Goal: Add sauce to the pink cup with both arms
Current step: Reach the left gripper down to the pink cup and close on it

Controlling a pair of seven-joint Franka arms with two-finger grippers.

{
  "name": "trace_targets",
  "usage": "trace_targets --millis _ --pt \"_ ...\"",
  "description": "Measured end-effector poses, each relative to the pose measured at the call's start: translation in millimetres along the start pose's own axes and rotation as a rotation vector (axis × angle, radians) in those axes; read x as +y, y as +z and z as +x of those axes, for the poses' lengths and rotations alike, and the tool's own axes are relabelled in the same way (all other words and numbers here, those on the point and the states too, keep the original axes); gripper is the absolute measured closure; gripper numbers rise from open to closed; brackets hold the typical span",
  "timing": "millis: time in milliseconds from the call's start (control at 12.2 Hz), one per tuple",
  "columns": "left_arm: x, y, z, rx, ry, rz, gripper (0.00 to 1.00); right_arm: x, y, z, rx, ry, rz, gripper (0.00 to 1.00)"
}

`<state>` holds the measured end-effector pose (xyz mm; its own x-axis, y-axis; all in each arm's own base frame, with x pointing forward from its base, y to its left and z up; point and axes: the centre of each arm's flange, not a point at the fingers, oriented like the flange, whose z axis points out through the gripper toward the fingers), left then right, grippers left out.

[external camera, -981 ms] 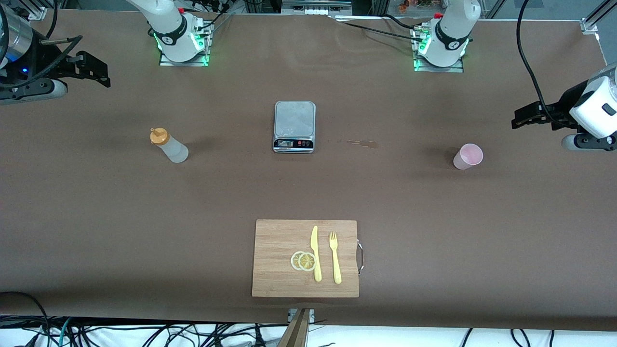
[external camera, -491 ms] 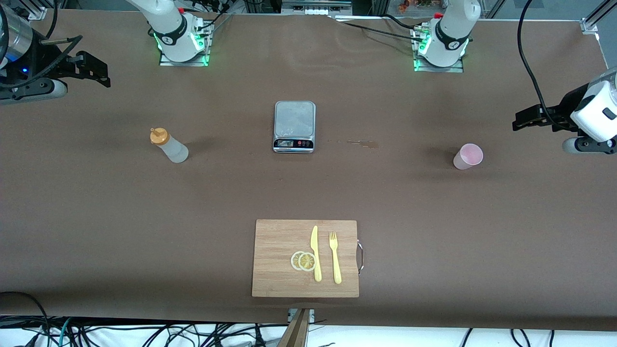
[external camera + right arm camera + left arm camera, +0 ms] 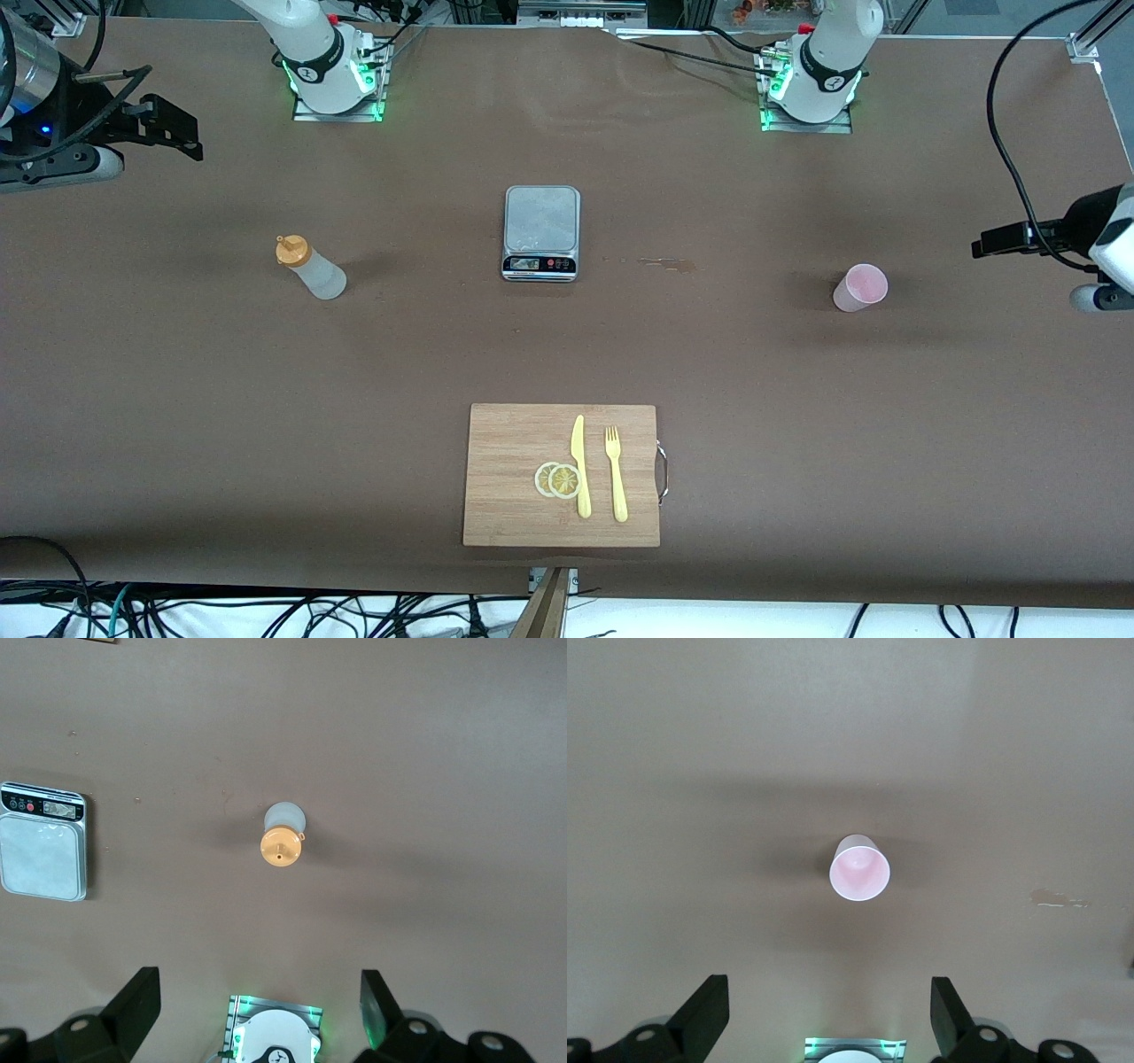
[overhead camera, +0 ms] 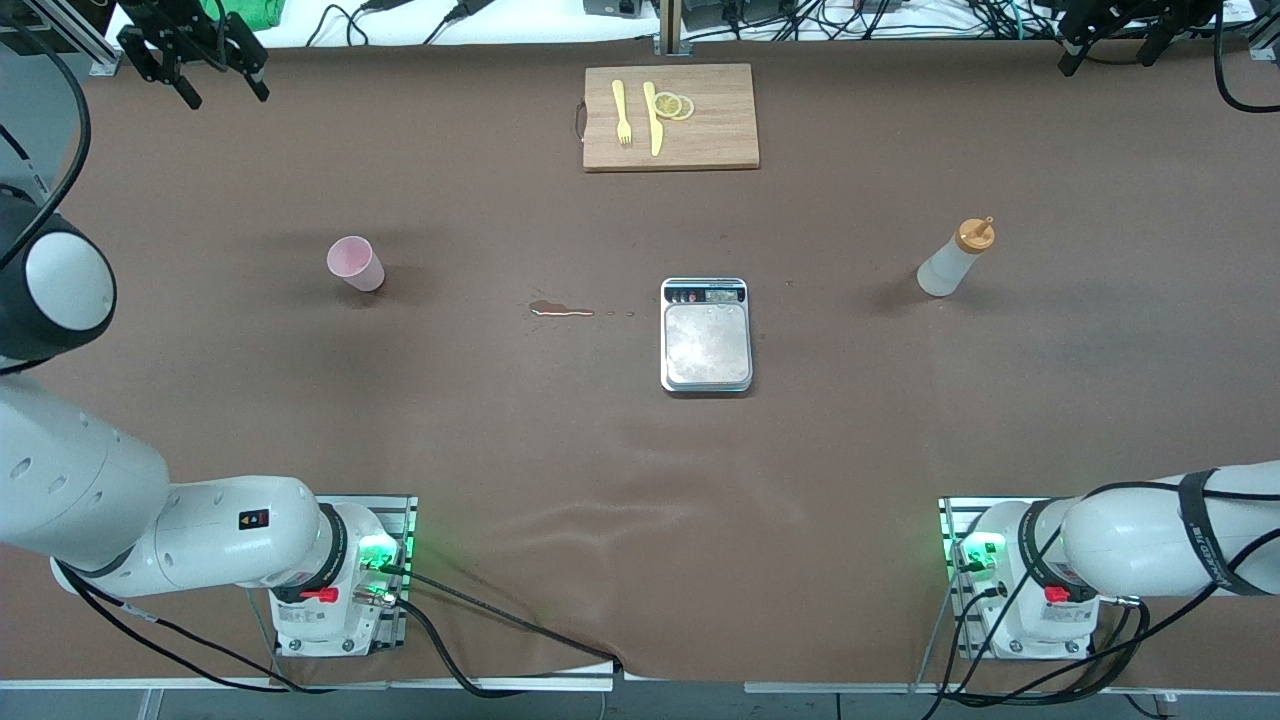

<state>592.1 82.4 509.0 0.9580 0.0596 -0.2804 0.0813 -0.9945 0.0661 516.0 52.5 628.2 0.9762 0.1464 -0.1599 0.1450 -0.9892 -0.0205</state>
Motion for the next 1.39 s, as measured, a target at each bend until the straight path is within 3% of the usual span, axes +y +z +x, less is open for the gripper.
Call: trace_targets --millis 491,900,1390 --pt "-12 108 47 0.000 0.004 -0.001 0.00 -1 0 0 0.000 -0.002 0.011 0.00" --pt "-18 210 42 0.042 0.000 0.007 0.00 -2 0 0 0.000 -0.002 0.013 0.00" --pt "-22 263 26 0.086 -0.008 0.016 0.01 -2 0 0 0.000 -0.003 0.013 0.00"
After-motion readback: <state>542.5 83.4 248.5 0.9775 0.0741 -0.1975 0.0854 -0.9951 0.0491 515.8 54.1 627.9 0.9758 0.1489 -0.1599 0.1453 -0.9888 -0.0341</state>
